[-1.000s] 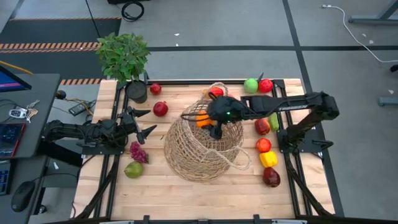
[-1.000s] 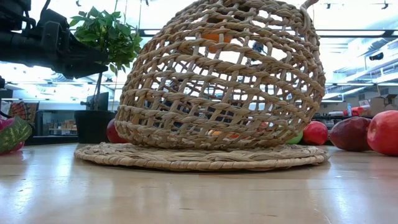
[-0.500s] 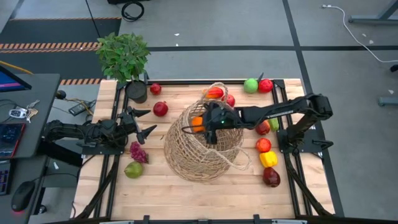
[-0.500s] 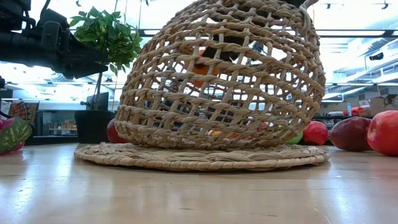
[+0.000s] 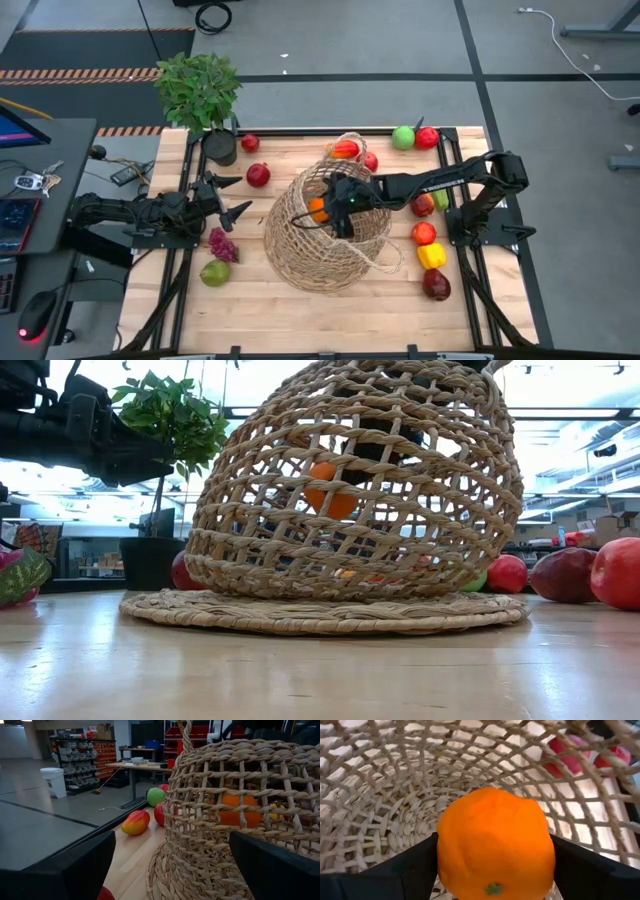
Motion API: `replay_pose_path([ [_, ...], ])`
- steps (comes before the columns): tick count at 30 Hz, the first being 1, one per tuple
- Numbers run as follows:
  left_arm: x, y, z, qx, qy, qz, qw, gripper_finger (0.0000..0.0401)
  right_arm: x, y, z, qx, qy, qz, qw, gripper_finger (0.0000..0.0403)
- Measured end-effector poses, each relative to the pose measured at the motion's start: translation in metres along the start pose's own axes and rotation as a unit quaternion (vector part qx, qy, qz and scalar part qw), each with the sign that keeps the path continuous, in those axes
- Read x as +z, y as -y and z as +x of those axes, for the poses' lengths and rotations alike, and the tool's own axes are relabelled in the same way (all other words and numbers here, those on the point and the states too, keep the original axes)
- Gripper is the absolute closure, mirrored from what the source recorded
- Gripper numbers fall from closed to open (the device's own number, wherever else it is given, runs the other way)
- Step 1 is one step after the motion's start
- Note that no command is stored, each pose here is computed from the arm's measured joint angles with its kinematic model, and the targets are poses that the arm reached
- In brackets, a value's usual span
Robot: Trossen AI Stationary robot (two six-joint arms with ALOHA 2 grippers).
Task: Build produce basket
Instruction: Put the orange into the brown basket, then put the red pomegranate into the brown basket
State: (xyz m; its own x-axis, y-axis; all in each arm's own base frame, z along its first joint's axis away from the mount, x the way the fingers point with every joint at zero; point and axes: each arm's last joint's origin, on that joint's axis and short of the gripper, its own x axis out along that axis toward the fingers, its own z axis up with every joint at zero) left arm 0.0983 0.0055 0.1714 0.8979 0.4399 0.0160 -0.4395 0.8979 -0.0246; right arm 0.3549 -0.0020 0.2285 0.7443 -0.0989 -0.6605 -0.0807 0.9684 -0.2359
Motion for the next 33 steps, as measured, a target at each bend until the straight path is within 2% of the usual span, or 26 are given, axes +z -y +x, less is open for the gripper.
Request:
replay_pose_path([
  [7,0.000,0.000,0.000,0.000,0.000,0.000,1.000,0.0003,-0.010,-0.001,0.004,0.028,-0.002,0.046,0.999,0.0062],
  [14,0.000,0.000,0.000,0.000,0.000,0.000,1.000,0.0003,-0.028,-0.002,0.010,0.070,-0.016,0.144,0.987,0.0045],
  [19,0.000,0.000,0.000,0.000,0.000,0.000,1.000,0.0003,-0.028,0.003,0.010,0.084,-0.009,0.169,0.982,0.0010],
  [22,0.000,0.000,0.000,0.000,0.000,0.000,1.000,0.0003,-0.026,0.006,0.010,0.088,-0.001,0.179,0.980,0.0008],
  [28,0.000,0.000,0.000,0.000,0.000,0.000,1.000,0.0003,-0.001,0.013,-0.001,0.089,0.016,0.171,0.981,0.0005],
  [33,0.000,0.000,0.000,0.000,0.000,0.000,1.000,0.0003,0.036,0.025,-0.029,0.086,0.046,0.169,0.981,0.0007],
])
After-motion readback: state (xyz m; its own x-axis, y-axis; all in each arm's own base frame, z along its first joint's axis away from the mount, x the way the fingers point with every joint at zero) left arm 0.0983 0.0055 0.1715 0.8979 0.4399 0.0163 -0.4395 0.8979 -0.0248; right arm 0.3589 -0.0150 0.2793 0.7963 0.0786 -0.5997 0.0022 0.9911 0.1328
